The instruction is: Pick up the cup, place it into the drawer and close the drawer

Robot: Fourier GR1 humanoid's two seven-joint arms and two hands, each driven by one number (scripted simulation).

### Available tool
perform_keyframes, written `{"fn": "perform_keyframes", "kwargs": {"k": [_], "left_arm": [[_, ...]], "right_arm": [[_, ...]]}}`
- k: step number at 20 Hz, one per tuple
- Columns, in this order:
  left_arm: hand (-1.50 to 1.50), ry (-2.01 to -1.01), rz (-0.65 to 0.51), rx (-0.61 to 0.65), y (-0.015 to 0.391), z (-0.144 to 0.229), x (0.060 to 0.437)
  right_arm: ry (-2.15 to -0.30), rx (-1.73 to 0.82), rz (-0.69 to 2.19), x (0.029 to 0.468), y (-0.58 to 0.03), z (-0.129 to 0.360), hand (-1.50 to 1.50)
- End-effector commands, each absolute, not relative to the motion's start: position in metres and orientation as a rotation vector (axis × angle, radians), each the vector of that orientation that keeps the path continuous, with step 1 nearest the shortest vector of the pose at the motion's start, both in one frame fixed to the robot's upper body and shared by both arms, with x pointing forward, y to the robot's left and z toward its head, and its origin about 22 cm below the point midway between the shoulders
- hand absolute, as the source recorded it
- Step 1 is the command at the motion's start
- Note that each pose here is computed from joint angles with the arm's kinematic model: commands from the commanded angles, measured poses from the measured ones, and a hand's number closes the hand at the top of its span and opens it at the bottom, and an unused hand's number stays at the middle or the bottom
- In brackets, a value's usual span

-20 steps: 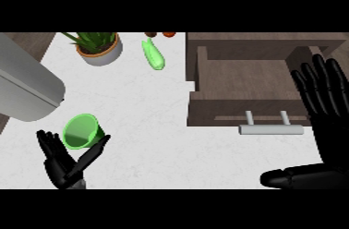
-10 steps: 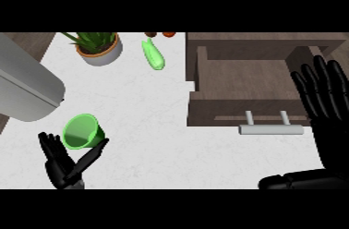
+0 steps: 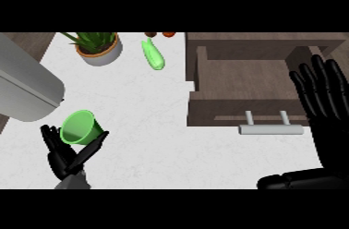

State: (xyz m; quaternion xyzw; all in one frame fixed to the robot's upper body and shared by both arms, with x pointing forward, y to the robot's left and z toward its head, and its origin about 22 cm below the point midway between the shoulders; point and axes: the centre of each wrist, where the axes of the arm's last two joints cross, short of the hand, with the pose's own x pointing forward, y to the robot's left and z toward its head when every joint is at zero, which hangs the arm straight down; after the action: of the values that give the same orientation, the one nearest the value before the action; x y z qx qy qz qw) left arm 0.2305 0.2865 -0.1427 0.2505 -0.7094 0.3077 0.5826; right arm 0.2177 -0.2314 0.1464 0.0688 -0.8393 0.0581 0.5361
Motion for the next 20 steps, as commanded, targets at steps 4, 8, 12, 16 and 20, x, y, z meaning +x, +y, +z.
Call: {"fn": "perform_keyframes", "kwargs": {"k": [4, 8, 12, 16, 20], "left_arm": [[-1.5, -1.697, 0.763, 0.482, 0.287, -0.132, 0.246], [-1.5, -1.735, 0.773, 0.365, 0.285, -0.162, 0.223], [1.5, -1.78, 0.773, 0.332, 0.277, -0.161, 0.229], [1.5, -1.845, 0.746, 0.292, 0.264, -0.154, 0.243], [1.5, -1.883, 0.714, 0.408, 0.276, -0.155, 0.241]], "right_arm": [[-1.992, 0.165, 0.126, 0.21, -0.229, 0.16, -1.5], [-1.983, 0.184, 0.155, 0.224, -0.245, 0.135, -1.5], [-1.998, 0.159, 0.121, 0.227, -0.232, 0.135, -1.5], [-1.996, 0.153, 0.149, 0.214, -0.244, 0.133, -1.5], [-1.995, 0.146, 0.151, 0.228, -0.234, 0.167, -1.5]]}}
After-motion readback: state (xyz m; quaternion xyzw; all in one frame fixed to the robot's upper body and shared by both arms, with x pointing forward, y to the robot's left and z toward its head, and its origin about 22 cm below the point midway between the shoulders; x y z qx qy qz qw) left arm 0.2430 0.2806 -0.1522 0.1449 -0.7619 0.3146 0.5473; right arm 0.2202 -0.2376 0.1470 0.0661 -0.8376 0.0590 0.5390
